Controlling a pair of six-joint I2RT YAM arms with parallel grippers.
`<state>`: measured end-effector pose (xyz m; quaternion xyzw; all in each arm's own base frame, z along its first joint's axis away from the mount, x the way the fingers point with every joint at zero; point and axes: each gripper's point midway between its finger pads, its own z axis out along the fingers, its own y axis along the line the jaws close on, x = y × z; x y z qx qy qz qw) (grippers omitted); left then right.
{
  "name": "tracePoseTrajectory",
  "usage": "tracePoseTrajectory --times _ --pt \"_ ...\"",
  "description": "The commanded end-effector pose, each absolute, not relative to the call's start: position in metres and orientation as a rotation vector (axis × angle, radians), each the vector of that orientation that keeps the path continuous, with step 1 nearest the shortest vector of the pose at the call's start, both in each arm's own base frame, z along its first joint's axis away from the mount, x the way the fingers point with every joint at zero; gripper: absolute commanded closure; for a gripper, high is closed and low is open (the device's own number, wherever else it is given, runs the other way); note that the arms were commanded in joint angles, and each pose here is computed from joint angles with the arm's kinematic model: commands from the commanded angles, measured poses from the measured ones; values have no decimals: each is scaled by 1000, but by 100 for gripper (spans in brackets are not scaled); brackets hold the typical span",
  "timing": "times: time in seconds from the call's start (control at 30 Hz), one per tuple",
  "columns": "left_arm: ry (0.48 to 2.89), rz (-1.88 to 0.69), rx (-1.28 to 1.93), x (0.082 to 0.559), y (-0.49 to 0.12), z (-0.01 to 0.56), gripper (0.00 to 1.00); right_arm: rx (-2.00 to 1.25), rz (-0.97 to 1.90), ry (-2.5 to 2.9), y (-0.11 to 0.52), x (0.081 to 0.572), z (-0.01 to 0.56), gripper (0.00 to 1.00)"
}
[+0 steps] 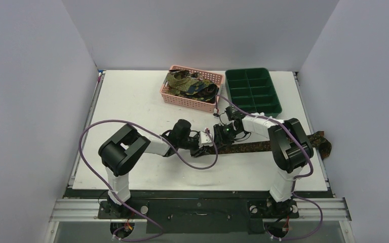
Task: Roll the ties
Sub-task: Roll the tie at the center of the board.
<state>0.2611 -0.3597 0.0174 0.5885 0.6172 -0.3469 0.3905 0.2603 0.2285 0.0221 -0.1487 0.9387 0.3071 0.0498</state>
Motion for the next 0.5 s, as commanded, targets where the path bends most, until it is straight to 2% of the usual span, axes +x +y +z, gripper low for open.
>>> tracePoseTrajectory --times 0.0,0.07,0.13,0.17,0.2,0.27,0.33,0.47 --pt "1653 -817 1587 249 -334 -13 69 -422 913 2826 224 265 36 82" --pt "1672 -821 1594 247 -332 -16 69 -407 947 2817 229 267 40 84" --pt "1679 -823 1598 245 -331 -16 68 -395 961 2820 232 268 40 91" --pt "1681 -824 1595 245 -331 -16 67 -392 960 2826 232 268 38 98" --pt "1697 -829 1582 244 -331 -15 59 -391 940 2832 230 269 36 100" --pt "1720 -839 1537 248 -329 -10 47 -414 880 2847 223 269 29 100" --pt "1741 -849 1481 253 -326 -2 41 -440 810 2873 213 268 21 100" --pt "1740 -838 1442 258 -318 9 39 -465 732 2929 200 260 8 100"
